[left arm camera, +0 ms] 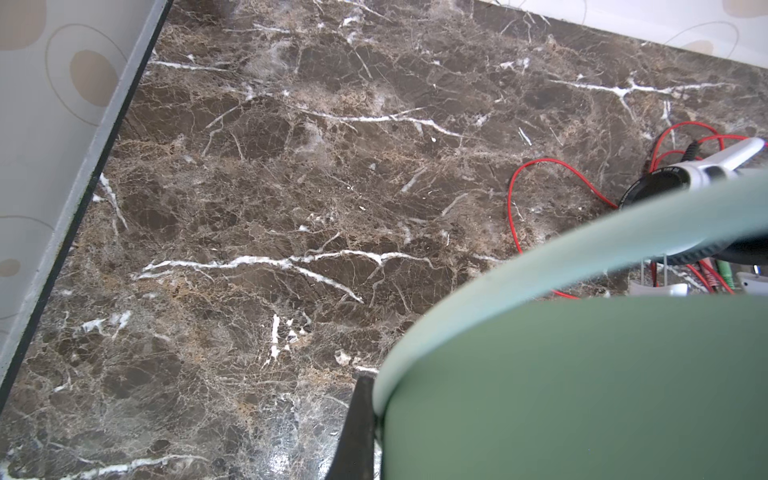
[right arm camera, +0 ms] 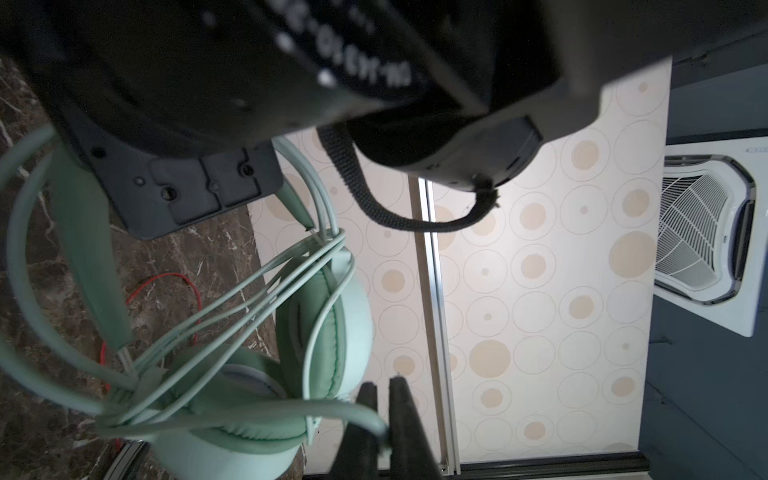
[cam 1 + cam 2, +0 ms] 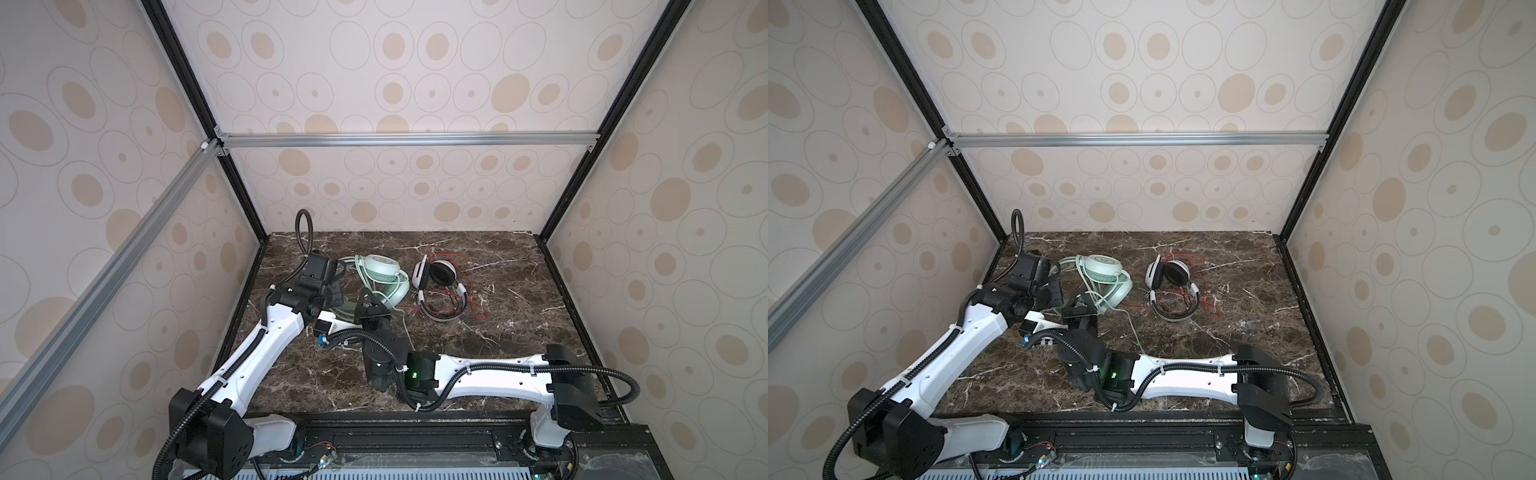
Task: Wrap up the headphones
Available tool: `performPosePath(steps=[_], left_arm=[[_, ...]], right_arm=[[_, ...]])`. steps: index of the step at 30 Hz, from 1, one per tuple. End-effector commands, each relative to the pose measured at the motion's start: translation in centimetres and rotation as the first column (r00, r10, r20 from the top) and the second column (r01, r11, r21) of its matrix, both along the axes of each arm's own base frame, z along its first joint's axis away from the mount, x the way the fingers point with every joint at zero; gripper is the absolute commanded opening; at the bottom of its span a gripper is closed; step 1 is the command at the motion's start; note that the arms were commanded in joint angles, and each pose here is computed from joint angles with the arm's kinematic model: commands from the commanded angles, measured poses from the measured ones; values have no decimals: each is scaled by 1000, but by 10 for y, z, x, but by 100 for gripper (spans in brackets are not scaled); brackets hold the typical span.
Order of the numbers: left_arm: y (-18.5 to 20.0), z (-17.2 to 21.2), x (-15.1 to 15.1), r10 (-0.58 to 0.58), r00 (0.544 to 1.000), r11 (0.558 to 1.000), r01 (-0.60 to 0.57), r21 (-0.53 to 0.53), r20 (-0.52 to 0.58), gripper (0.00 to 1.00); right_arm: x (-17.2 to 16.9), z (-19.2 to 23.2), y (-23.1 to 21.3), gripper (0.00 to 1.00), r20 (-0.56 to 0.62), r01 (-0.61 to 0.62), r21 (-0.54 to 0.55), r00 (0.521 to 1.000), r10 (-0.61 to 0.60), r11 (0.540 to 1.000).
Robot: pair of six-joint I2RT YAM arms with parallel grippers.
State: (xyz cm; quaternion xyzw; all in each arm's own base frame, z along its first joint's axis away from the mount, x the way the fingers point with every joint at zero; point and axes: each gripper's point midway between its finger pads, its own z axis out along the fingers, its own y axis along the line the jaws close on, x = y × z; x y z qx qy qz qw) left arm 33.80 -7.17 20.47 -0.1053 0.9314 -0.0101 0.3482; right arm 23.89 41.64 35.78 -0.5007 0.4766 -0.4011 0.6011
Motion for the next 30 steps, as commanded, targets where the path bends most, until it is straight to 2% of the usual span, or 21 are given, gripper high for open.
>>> performPosePath(steps=[1,13,19,22,27,28,29,30], left_arm=[[-2,8,2,-2,999,1000,2,-11,49,0],[15,1,-18,6,1000,998,-8,67,26,0],[17,0,-18,8,1000,996,-10,84,21,0],[17,0,-18,7,1000,995,-9,95,21,0],[6,-5,-20,-30,1000,997,29,72,9,0],[0,-6,-21,-53,999,997,53,54,11,0],[-7,-6,-21,-77,997,996,77,37,15,0],[-15,-7,-22,-109,994,994,109,15,20,0]], right_arm=[[0,77,-17,10,82,-26,202,997,10,979],[27,93,-76,10,29,28,274,999,-37,961],[15,80,-87,18,-64,-56,356,994,85,933],[13,85,-97,18,-79,-72,402,990,114,913],[18,90,-102,11,-100,-96,410,984,149,907],[21,87,-101,8,-116,-98,409,981,158,907],[24,86,-102,0,-127,-96,416,979,162,904],[27,85,-101,0,-136,-98,424,976,170,900]])
